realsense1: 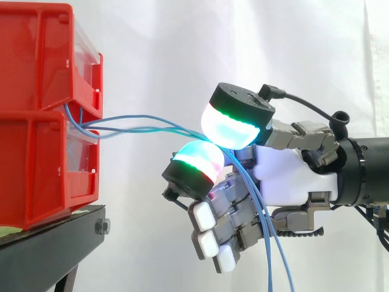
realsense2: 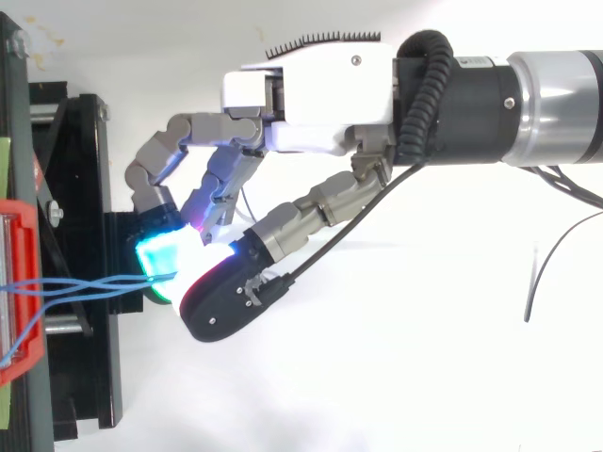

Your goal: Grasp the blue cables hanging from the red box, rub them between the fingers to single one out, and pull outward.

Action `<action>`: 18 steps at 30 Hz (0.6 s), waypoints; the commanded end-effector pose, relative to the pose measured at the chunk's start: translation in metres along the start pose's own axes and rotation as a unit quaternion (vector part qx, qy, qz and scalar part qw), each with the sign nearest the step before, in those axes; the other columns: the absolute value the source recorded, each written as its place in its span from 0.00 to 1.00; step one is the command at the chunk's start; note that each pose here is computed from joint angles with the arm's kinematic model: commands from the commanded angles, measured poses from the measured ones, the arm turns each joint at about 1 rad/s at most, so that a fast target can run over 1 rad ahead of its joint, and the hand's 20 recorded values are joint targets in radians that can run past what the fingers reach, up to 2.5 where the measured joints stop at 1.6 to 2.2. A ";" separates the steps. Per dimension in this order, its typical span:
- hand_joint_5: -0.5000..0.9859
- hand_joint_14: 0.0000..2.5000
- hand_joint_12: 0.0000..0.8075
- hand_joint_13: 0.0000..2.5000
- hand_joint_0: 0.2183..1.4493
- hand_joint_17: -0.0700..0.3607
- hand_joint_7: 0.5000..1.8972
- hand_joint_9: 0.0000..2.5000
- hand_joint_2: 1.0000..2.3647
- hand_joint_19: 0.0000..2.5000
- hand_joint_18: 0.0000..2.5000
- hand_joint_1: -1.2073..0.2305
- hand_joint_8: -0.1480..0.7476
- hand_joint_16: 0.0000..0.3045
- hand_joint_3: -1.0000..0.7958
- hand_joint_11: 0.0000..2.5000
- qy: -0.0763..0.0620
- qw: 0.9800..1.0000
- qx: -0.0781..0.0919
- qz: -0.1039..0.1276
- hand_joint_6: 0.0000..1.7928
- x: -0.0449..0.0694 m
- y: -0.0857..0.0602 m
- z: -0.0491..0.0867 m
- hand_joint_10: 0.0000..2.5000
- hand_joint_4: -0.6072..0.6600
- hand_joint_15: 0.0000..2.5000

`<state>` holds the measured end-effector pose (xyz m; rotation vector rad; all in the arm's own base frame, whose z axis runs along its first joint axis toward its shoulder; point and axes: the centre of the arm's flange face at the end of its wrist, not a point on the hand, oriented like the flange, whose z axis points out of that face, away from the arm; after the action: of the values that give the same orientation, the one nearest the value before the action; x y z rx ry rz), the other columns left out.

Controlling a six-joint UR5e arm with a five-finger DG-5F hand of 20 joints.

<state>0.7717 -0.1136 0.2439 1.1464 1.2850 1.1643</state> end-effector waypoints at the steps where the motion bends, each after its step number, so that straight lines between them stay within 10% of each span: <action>1: 0.22 0.01 0.45 0.32 0.41 0.39 0.51 0.32 0.01 0.23 0.29 0.22 0.47 0.14 0.44 0.19 0.000 1.000 0.000 0.000 0.53 0.000 0.000 0.000 0.01 0.45 0.23; 10: 0.21 0.01 0.45 0.31 0.46 0.39 0.43 0.30 0.00 0.21 0.29 0.20 0.45 0.14 0.28 0.17 0.000 1.000 -0.001 0.000 0.52 0.000 0.000 0.000 0.00 0.48 0.22; 18: 0.23 0.01 0.47 0.32 0.25 0.40 0.41 0.33 0.00 0.24 0.30 0.25 0.48 0.15 0.28 0.18 -0.001 1.000 -0.005 0.000 0.51 -0.001 0.007 -0.001 0.00 0.55 0.23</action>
<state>0.7711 -0.1134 0.2496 1.1409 1.2792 1.1676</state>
